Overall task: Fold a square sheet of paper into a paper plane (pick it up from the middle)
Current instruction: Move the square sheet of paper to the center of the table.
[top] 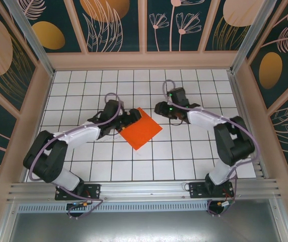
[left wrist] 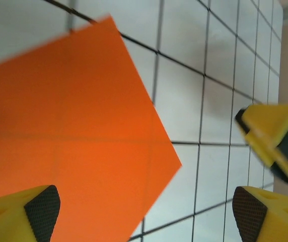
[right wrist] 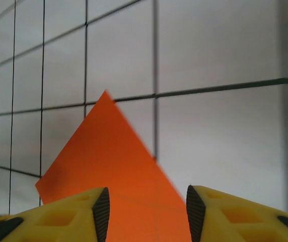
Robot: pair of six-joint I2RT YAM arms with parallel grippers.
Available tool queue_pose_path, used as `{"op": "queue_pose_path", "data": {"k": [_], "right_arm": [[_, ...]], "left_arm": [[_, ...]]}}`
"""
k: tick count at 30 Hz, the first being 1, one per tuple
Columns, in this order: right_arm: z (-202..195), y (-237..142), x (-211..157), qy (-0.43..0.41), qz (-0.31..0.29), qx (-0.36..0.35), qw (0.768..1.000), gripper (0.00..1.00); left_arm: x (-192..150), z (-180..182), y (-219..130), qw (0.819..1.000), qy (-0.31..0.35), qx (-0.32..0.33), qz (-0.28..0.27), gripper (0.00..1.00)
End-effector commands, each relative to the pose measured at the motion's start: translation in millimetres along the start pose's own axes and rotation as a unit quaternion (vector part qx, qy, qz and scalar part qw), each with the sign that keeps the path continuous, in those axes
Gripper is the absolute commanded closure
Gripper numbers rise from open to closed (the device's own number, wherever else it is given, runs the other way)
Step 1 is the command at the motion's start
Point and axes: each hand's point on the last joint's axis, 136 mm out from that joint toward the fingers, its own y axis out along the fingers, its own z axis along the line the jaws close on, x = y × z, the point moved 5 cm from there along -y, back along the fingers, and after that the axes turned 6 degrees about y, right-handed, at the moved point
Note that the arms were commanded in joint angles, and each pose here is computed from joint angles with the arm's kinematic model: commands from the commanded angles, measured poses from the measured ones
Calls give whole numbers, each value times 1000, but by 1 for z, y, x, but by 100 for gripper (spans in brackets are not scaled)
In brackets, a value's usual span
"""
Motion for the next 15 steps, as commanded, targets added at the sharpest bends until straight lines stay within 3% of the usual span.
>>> {"op": "queue_pose_path", "data": {"k": [1,8,15], "right_arm": [[23,26,-11,-23,46,15,999,54],[38,66,-34,-28,95,3,995,54],[1,69,-49,-8,110,-78,991,53]], "left_arm": [[6,29,-15,998,-41,46,-28,6],[18,48,-41,991,-37,101,-79,1],[23,50,-48,988,-35,118,-96,1]]}}
